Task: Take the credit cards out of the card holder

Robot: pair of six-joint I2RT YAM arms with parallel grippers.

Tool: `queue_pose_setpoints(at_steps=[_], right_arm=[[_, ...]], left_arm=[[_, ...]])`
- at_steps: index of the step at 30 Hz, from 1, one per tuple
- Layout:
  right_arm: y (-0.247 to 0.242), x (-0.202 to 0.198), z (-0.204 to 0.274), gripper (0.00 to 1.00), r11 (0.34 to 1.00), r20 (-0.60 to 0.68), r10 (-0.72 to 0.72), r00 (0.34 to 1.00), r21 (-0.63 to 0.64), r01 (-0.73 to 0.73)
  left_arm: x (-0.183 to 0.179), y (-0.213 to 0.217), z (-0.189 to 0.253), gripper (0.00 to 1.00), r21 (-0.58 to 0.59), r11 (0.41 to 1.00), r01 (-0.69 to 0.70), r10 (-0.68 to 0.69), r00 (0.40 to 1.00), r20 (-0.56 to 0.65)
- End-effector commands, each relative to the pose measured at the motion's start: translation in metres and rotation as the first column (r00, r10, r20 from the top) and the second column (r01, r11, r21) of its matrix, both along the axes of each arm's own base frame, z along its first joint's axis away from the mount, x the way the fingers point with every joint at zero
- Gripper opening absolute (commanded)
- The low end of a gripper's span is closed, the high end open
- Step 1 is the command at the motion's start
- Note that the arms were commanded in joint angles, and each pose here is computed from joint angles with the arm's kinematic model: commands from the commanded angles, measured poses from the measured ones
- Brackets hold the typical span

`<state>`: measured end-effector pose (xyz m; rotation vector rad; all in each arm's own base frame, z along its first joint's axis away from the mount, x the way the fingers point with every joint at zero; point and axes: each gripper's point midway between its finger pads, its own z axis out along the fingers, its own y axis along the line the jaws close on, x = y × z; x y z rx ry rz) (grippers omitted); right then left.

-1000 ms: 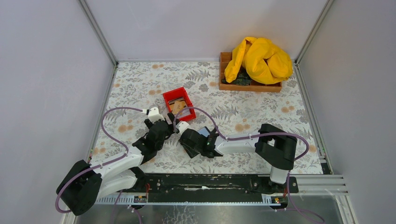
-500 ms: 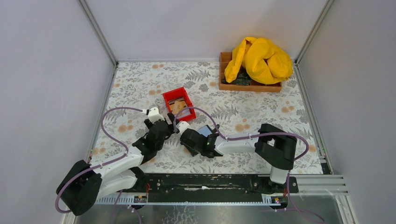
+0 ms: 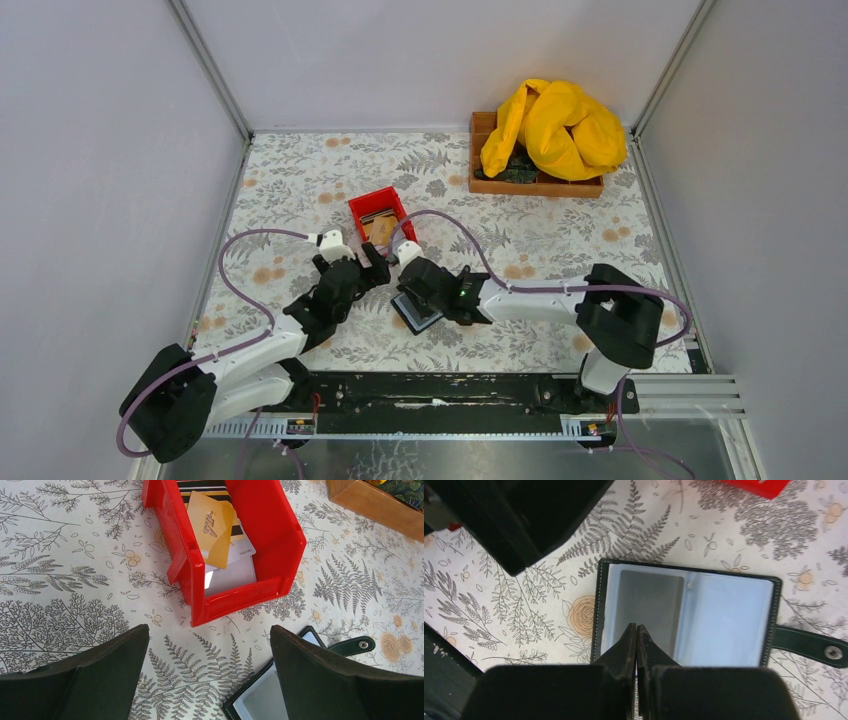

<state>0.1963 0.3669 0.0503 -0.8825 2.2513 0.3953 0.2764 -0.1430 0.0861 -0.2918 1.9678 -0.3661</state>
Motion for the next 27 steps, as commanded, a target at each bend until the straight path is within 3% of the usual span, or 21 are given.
queue_pose_setpoints(at_steps=[1, 3, 5, 6, 7, 8, 10, 11, 14, 17, 19, 22, 27], right_arm=[[-0.007, 0.007, 0.024, 0.00, 0.998, 0.013, -0.030, 0.999, 0.052, 0.030], [-0.018, 0.017, 0.023, 0.00, 0.996, 0.025, -0.084, 0.996, 0.029, 0.083], [-0.035, 0.032, 0.019, 0.24, 0.987, 0.025, -0.159, 0.987, 0.005, 0.159], [-0.043, 0.040, 0.018, 0.32, 0.980, 0.019, -0.197, 0.980, 0.007, 0.197], [-0.050, 0.046, 0.016, 0.35, 0.974, 0.010, -0.226, 0.974, 0.014, 0.226], [-0.057, 0.052, 0.016, 0.33, 0.967, 0.000, -0.253, 0.968, 0.026, 0.253], [-0.073, 0.066, 0.018, 0.09, 0.949, 0.000, -0.313, 0.950, 0.034, 0.313], [-0.080, 0.073, 0.021, 0.02, 0.942, 0.007, -0.333, 0.943, 0.035, 0.332], [-0.091, 0.088, 0.027, 0.00, 0.932, 0.029, -0.361, 0.932, 0.018, 0.361], [-0.096, 0.094, 0.024, 0.00, 0.930, 0.038, -0.368, 0.929, -0.008, 0.369], [-0.097, 0.092, 0.016, 0.00, 0.931, 0.026, -0.365, 0.931, -0.020, 0.365], [-0.102, 0.089, -0.002, 0.00, 0.928, -0.006, -0.372, 0.928, -0.040, 0.371], [-0.110, 0.081, -0.023, 0.00, 0.922, -0.053, -0.385, 0.921, -0.058, 0.382]], left_arm=[[0.009, -0.010, 0.026, 0.98, -0.063, 0.998, 0.012, -0.007, 0.997, 0.073], [0.009, -0.012, 0.026, 0.98, -0.066, 0.998, 0.020, -0.015, 0.997, 0.074], [0.007, -0.017, 0.028, 0.98, -0.077, 0.996, 0.053, -0.047, 0.995, 0.082], [0.006, -0.023, 0.029, 0.98, -0.083, 0.993, 0.089, -0.082, 0.993, 0.087], [0.003, -0.032, 0.030, 0.98, -0.093, 0.986, 0.138, -0.130, 0.987, 0.090], [0.001, -0.039, 0.030, 0.97, -0.106, 0.978, 0.179, -0.170, 0.981, 0.089], [-0.006, -0.059, 0.031, 0.76, -0.147, 0.950, 0.274, -0.265, 0.961, 0.080], [-0.010, -0.067, 0.031, 0.68, -0.172, 0.936, 0.306, -0.298, 0.952, 0.071], [-0.024, -0.081, 0.038, 0.59, -0.203, 0.917, 0.343, -0.336, 0.939, 0.068], [-0.043, -0.090, 0.043, 0.60, -0.237, 0.906, 0.351, -0.343, 0.936, 0.076], [-0.056, -0.093, 0.040, 0.67, -0.287, 0.891, 0.351, -0.347, 0.935, 0.067], [-0.076, -0.093, 0.019, 0.75, -0.335, 0.880, 0.338, -0.348, 0.937, 0.031], [-0.100, -0.096, -0.005, 0.78, -0.369, 0.870, 0.327, -0.356, 0.934, -0.014]])
